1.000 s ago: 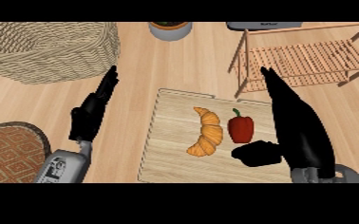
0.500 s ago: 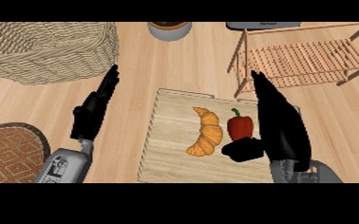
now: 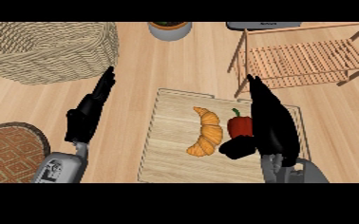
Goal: Pick the bell pepper from the tray and place it in the tiered shelf
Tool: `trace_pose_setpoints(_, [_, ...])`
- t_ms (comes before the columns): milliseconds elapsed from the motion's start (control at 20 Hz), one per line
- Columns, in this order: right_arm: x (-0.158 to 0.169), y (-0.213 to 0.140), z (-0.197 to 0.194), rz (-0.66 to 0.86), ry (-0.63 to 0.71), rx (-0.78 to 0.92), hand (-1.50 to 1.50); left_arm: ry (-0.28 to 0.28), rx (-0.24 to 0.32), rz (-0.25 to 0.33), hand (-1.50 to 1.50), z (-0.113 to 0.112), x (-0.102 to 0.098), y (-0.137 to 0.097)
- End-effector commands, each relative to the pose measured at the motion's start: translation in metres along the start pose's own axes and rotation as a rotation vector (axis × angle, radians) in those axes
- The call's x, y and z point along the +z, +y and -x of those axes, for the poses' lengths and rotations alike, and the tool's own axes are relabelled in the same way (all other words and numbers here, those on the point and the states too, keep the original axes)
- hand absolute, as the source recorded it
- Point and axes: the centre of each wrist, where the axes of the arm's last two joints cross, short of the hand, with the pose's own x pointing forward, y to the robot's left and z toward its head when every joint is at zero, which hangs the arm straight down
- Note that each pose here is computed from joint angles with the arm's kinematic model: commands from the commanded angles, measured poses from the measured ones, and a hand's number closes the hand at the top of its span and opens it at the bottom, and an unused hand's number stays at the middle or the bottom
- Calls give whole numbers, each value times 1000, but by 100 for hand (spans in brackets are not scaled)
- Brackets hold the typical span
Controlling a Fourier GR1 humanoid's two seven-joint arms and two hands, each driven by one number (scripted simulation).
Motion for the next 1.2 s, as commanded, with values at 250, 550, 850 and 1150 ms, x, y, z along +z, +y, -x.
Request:
trace_pose_setpoints(250, [-1, 9, -4, -20, 191, 47, -150, 4, 5, -2, 0, 26, 10, -3])
trace_pose_setpoints(550, [-20, 10, -7, -32, 203, 70, -150, -6, 7, 3, 0, -8, -4, -1])
trace_pose_setpoints(850, [-11, 10, 4, -27, 213, 77, -150, -9, 18, 13, 0, -6, -9, 3])
trace_pose_setpoints(1150, [-20, 36, 21, -63, 220, 71, -150, -15, 8, -9, 0, -2, -17, 22])
